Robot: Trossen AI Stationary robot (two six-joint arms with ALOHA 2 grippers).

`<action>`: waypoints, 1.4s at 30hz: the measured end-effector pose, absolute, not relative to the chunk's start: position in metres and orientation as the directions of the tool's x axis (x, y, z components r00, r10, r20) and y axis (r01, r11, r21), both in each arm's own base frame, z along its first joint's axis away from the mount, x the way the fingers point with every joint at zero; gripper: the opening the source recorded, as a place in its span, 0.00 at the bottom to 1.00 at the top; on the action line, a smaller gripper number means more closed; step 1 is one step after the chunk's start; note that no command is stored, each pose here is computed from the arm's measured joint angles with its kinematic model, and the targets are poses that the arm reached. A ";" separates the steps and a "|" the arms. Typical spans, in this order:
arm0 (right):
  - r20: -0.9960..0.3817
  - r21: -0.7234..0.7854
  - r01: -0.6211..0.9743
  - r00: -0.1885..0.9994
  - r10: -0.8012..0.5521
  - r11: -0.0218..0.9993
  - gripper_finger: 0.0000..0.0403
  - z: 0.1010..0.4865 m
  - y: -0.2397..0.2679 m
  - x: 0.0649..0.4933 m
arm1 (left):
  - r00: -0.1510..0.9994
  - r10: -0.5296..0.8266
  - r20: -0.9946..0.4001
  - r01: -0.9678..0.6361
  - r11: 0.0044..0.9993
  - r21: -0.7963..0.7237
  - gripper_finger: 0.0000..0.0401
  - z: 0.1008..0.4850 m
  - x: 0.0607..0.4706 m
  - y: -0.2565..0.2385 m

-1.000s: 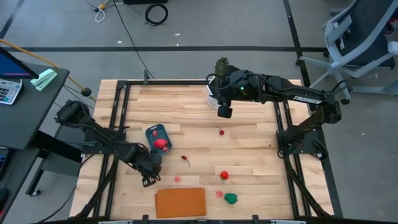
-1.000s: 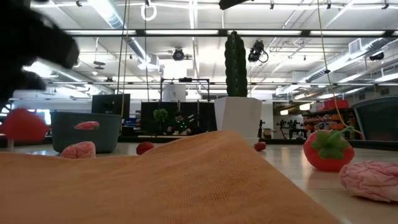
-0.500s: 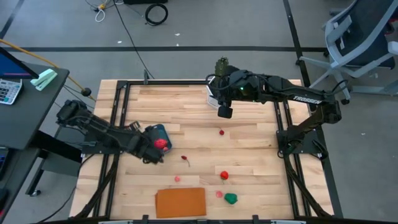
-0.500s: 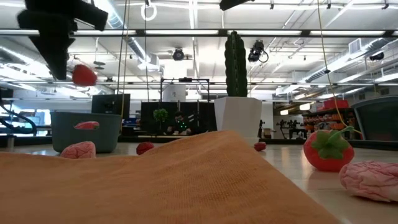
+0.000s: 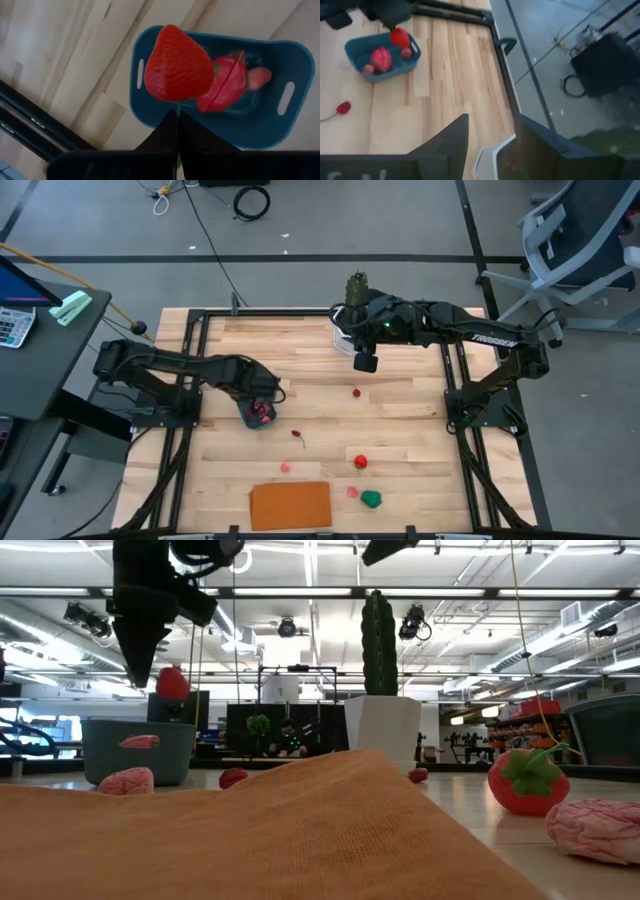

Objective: Pick and placing Produce into tupperware
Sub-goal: Put the strawberry into the blue bin, then put the cherry into the blue bin

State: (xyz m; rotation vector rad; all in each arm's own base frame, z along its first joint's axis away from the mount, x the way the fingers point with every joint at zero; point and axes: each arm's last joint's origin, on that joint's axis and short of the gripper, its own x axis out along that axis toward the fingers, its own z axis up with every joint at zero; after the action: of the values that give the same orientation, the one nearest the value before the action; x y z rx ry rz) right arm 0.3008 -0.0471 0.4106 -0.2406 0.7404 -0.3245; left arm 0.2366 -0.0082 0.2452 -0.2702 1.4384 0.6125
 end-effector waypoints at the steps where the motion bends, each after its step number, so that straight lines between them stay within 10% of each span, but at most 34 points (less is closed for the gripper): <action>1: -0.634 -0.316 0.208 0.679 -0.370 0.926 0.42 0.409 -0.047 0.300 | 0.011 0.229 -0.973 -0.544 0.818 0.186 0.01 0.245 0.237 -0.006; 31: -0.739 -0.256 0.251 0.571 -0.356 0.934 0.42 0.398 -0.045 0.289 | 0.037 0.156 -0.987 -0.563 0.819 0.108 0.03 0.176 0.224 0.004; 42: -0.739 -0.265 0.239 0.571 -0.356 0.934 0.42 0.398 -0.045 0.289 | 0.030 0.156 -0.987 -0.512 0.851 0.119 0.27 0.176 0.223 0.009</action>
State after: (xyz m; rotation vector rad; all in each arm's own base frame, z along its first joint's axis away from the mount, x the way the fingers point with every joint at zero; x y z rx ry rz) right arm 0.2889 -0.0455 0.3985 -0.1407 0.8974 -0.3504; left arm 0.2232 0.0093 0.1758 -0.3023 1.4558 0.5274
